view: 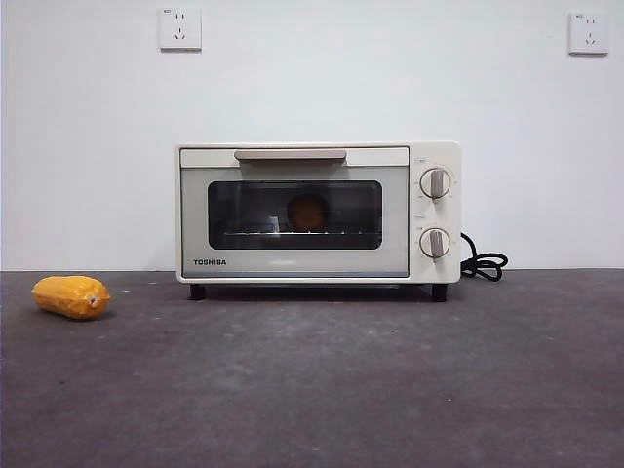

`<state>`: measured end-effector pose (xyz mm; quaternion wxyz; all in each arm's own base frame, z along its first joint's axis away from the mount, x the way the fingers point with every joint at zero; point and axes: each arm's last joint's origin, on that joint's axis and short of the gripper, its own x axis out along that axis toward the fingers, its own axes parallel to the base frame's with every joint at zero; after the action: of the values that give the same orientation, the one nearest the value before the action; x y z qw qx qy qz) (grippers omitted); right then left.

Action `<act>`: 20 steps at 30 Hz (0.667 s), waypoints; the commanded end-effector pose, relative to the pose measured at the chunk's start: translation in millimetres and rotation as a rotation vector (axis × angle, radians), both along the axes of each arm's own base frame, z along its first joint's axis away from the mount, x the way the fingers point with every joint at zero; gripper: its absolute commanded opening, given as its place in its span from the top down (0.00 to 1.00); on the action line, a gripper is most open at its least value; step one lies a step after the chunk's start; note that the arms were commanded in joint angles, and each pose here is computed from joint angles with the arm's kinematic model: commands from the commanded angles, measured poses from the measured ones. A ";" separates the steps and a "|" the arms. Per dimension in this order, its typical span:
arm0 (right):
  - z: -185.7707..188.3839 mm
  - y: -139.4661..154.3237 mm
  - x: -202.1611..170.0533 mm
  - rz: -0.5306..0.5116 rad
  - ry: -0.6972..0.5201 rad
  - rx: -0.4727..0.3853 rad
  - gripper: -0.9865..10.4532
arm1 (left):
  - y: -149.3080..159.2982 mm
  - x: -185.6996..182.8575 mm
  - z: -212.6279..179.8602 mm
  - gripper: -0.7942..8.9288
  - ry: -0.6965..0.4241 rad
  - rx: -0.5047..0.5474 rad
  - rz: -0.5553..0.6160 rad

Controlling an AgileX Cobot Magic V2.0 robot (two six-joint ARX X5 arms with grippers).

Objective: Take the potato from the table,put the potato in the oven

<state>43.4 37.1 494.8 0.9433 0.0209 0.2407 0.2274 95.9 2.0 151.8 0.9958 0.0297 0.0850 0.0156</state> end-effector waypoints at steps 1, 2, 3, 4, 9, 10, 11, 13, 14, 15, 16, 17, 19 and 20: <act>-3.2 0.6 0.5 -0.004 0.021 -0.016 0.91 | 0.8 0.2 -2.5 0.92 -0.001 -0.007 0.007; -3.2 0.6 0.5 -0.004 0.022 -0.016 0.91 | 0.8 0.2 -2.6 0.92 0.000 -0.007 0.008; -3.2 0.6 0.5 -0.004 0.022 -0.016 0.91 | 0.9 0.2 -2.5 0.92 -0.001 -0.007 0.008; -3.2 0.6 0.5 -0.004 0.022 -0.016 0.91 | 0.9 0.2 -2.6 0.92 0.000 -0.008 0.009; -3.2 0.6 0.5 -0.004 0.021 -0.016 0.91 | 1.5 0.2 -2.6 0.92 -0.001 -0.023 0.017; -3.2 0.6 0.5 -0.004 0.022 -0.016 0.91 | 1.5 0.2 -2.6 0.92 -0.001 -0.027 0.018; -3.2 0.6 0.5 -0.004 0.022 -0.016 0.91 | 1.5 0.2 -2.6 0.92 -0.001 -0.032 0.018; -3.2 0.6 0.5 -0.004 0.022 -0.016 0.91 | 1.4 0.2 -2.6 0.92 -0.002 -0.048 0.020; -3.2 0.6 0.5 -0.004 0.022 -0.016 0.91 | 1.4 0.2 -2.5 0.92 -0.003 -0.058 0.022; -3.2 0.6 0.5 -0.004 0.022 -0.016 0.91 | 1.4 0.2 -2.3 0.92 -0.005 -0.069 0.023; -3.2 0.6 0.5 -0.004 0.022 -0.016 0.91 | 1.4 0.3 -1.8 0.92 -0.011 -0.071 0.024; -3.2 0.6 0.5 -0.004 0.022 -0.016 0.91 | 1.4 0.3 -1.7 0.92 -0.012 -0.071 0.024; -3.2 0.6 0.5 -0.004 0.022 -0.016 0.91 | 1.4 0.3 -1.8 0.92 -0.011 -0.071 0.024; -3.2 0.6 0.5 -0.004 0.021 -0.016 0.91 | 1.4 0.3 -1.8 0.92 -0.011 -0.071 0.024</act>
<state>43.4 37.1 494.8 0.9433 0.0209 0.2407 0.2274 95.7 3.0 152.4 0.9965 -0.0011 0.0807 0.0227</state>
